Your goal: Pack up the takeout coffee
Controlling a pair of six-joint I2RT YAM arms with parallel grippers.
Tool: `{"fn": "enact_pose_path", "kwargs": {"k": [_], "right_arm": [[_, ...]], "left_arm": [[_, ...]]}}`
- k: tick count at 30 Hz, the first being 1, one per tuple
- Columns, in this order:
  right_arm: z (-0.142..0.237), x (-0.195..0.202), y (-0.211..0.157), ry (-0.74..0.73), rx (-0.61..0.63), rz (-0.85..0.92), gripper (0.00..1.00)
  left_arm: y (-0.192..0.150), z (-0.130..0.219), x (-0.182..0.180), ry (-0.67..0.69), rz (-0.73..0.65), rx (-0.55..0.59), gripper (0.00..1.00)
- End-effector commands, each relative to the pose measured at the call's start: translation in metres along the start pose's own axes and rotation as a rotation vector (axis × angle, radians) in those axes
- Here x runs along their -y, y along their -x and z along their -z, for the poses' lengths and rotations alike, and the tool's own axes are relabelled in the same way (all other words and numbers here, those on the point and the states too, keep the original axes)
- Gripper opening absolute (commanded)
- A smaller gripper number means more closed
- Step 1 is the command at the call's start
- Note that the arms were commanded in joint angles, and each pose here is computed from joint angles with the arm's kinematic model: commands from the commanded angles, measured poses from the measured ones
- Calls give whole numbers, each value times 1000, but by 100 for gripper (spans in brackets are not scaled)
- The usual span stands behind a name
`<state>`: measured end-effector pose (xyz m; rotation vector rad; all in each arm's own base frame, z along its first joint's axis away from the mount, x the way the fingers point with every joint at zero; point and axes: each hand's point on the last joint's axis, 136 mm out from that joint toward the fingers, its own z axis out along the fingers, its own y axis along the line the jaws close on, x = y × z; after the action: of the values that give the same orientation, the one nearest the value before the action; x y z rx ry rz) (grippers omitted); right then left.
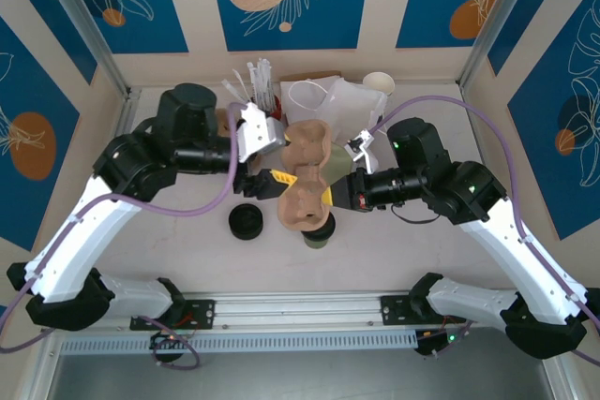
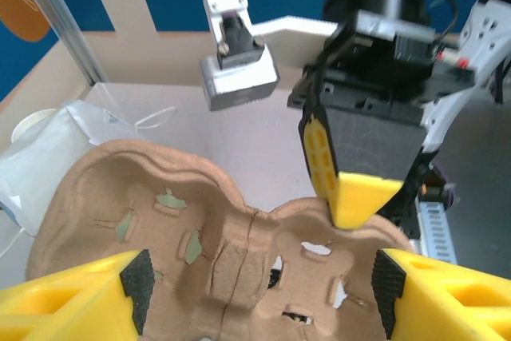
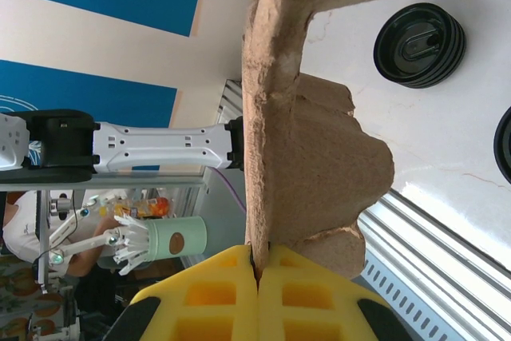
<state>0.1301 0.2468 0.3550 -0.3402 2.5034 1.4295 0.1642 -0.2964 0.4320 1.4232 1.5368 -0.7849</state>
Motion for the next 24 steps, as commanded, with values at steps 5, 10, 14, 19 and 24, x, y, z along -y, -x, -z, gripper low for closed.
{"fn": "enact_pose_path", "kwargs": {"k": [5,10,14,19,24], "right_arm": [[2,-13,3,39,-13,-4,0],[-3,-14,5,50,-28,-7,0],[-7,-14,6,62,-36,-7,0],[-10,-12,4,62,-46,-4,0],[-13,-7,0,58,-62,-12,0]], "left_arm": [[-30,-19,-1,-1,-102,-116,75],[-42,-28,-2,3,-103,-163,75],[-52,-38,-5,11,-114,-209,75],[-66,-49,-7,-5,-130,-271,71],[-74,-54,-11,5,-135,-304,67]]}}
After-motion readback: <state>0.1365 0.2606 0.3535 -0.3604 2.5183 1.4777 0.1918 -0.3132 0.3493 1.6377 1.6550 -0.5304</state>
